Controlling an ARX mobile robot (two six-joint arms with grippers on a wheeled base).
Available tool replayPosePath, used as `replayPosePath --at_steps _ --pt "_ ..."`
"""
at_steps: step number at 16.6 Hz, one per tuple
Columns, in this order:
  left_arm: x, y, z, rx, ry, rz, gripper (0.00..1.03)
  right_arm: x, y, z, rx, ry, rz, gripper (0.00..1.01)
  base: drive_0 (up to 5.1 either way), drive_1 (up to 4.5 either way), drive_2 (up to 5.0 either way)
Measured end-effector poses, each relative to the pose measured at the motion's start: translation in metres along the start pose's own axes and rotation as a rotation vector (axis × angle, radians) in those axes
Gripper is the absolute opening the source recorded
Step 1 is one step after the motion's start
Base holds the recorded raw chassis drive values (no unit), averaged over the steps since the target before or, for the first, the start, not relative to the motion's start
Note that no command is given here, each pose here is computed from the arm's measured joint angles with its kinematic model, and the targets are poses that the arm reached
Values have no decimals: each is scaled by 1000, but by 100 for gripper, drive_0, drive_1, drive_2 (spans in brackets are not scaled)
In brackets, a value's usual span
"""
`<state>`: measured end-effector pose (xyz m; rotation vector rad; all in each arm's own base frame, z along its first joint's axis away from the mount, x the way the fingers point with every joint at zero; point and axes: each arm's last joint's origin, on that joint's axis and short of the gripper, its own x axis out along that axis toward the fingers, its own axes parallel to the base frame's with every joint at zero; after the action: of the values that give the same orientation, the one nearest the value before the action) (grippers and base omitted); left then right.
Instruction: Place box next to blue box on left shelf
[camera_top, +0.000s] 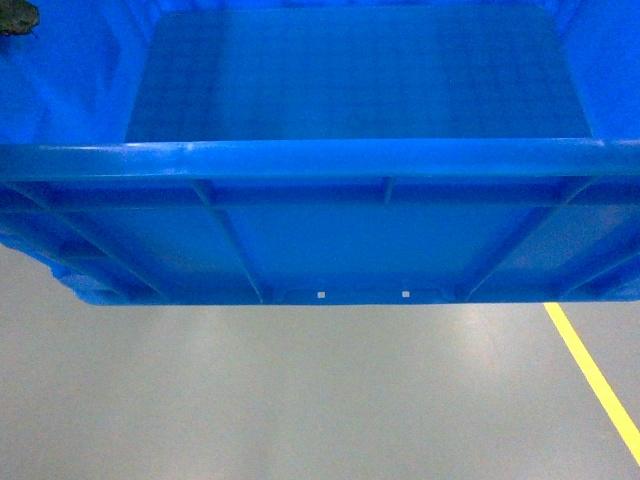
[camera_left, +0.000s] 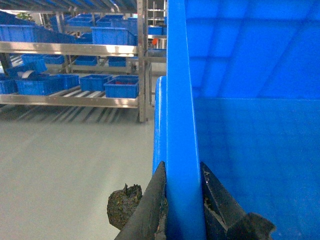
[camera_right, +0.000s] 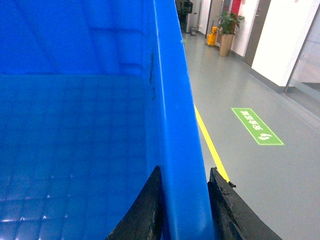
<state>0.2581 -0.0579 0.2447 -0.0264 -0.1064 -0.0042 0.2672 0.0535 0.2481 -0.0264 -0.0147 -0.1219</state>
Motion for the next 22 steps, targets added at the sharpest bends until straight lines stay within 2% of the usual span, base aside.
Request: replayPosePath --at_steps 22 --pt "0 0 0 -1 -1 -1 11 0 0 0 -4 1 1 19 9 437 -419"
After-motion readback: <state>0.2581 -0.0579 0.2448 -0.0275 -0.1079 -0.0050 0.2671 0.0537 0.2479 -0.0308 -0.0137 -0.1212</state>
